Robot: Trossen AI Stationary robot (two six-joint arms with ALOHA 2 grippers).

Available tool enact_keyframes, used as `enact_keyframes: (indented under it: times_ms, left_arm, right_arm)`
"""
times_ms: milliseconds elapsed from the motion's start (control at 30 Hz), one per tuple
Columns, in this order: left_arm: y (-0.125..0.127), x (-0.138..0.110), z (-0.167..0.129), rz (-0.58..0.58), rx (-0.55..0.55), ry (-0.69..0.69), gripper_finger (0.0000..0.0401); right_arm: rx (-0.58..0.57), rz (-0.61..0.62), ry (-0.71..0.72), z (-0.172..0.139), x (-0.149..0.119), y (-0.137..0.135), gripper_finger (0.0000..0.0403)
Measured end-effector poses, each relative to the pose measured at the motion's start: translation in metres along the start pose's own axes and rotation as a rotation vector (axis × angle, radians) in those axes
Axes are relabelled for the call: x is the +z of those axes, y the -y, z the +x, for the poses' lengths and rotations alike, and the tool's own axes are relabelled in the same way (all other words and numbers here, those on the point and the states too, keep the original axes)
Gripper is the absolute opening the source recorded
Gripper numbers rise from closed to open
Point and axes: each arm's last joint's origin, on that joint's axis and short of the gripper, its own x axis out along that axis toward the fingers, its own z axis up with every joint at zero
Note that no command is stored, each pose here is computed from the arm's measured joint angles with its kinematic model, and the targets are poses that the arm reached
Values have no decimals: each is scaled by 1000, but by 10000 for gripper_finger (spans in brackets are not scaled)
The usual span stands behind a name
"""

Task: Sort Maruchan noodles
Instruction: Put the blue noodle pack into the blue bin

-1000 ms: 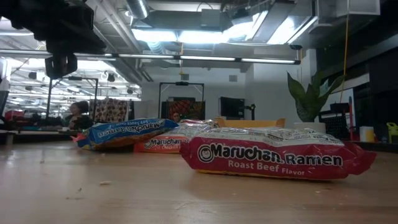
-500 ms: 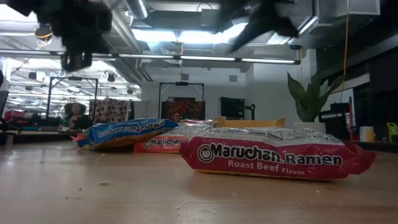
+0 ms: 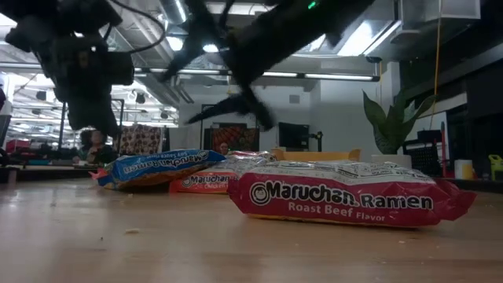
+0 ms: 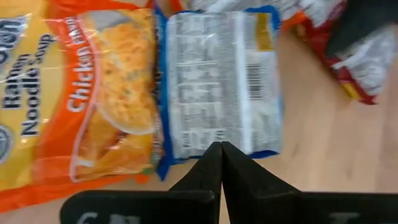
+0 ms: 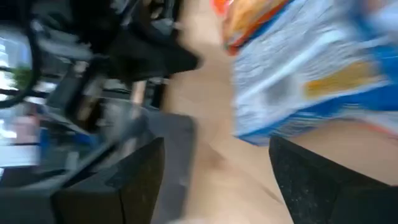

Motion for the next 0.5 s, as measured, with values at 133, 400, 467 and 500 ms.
enact_keyframes:
  times_ms: [133,400,467,500]
  left_arm:
    - [-9,-1,4,8,30,6,1]
    - [-18,-2,24,31,42,-9,0]
    - [-20,-2,30,49,51,-15,0]
    - [-20,-1,32,55,48,-17,0]
  right_arm:
    - [-35,39,20,10,-11,9,276]
    - [-100,103,86,4,-29,15,276]
    - [-111,111,92,7,-29,18,276]
    - [-128,109,93,8,-29,21,276]
